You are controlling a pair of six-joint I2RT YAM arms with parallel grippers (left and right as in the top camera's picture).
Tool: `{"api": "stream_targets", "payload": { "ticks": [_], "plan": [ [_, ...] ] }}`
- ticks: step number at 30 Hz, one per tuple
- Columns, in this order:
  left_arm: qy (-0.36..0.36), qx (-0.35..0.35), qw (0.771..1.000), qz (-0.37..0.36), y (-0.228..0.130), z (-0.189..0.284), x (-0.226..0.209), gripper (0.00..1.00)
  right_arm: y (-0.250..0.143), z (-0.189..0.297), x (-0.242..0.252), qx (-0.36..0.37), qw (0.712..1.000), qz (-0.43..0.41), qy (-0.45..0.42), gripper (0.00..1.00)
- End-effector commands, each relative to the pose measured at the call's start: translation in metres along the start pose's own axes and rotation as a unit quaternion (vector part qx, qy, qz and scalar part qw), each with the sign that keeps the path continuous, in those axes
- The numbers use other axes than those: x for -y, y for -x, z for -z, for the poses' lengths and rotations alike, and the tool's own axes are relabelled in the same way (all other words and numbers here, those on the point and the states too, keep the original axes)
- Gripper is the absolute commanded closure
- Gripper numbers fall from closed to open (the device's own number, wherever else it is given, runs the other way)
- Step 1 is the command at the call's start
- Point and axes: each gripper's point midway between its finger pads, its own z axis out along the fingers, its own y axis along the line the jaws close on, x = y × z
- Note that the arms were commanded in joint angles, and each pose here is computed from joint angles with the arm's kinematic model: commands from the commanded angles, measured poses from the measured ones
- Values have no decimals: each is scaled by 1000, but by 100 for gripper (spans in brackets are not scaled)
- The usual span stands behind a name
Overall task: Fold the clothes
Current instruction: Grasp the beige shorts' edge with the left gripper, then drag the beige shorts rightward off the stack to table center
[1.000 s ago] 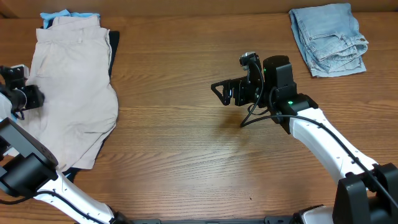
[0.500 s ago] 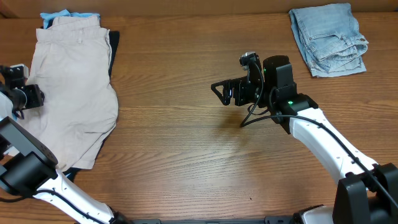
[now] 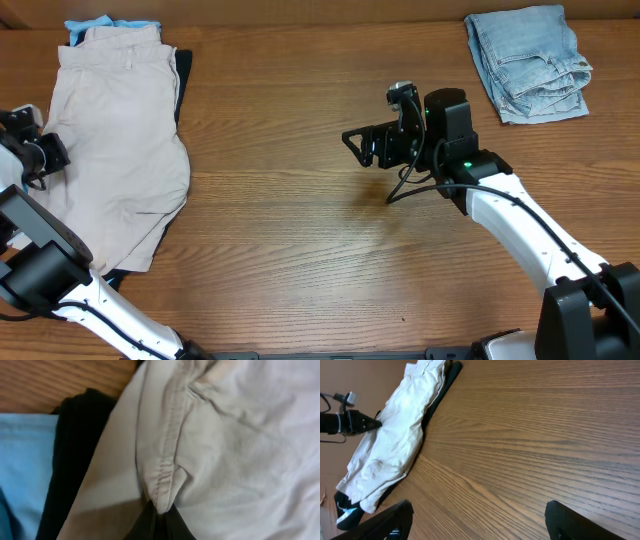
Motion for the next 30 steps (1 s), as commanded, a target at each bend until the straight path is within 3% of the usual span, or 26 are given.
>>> {"api": "stream_targets", "payload": {
  "ticks": [1, 8, 18, 25, 26, 30],
  "plan": [
    [-8, 31, 995, 94, 31, 23, 13, 96, 28, 16, -3, 37, 999, 1, 0, 13],
    [-134, 20, 988, 71, 40, 57, 93, 96, 46, 54, -7, 68, 998, 0, -12, 14],
    [-250, -53, 966, -31, 5, 96, 248, 96, 61, 152, 3, 132, 988, -29, -71, 14],
    [-335, -82, 921, -182, -55, 130, 406, 91, 57, 205, 23, 169, 976, -63, -123, 14],
    [-355, -89, 902, -227, -81, 138, 449, 82, 52, 210, 29, 166, 974, -77, -133, 14],
    [-386, -92, 862, -315, -139, 159, 524, 71, 44, 214, 40, 156, 972, -99, -147, 14]
  ]
}}
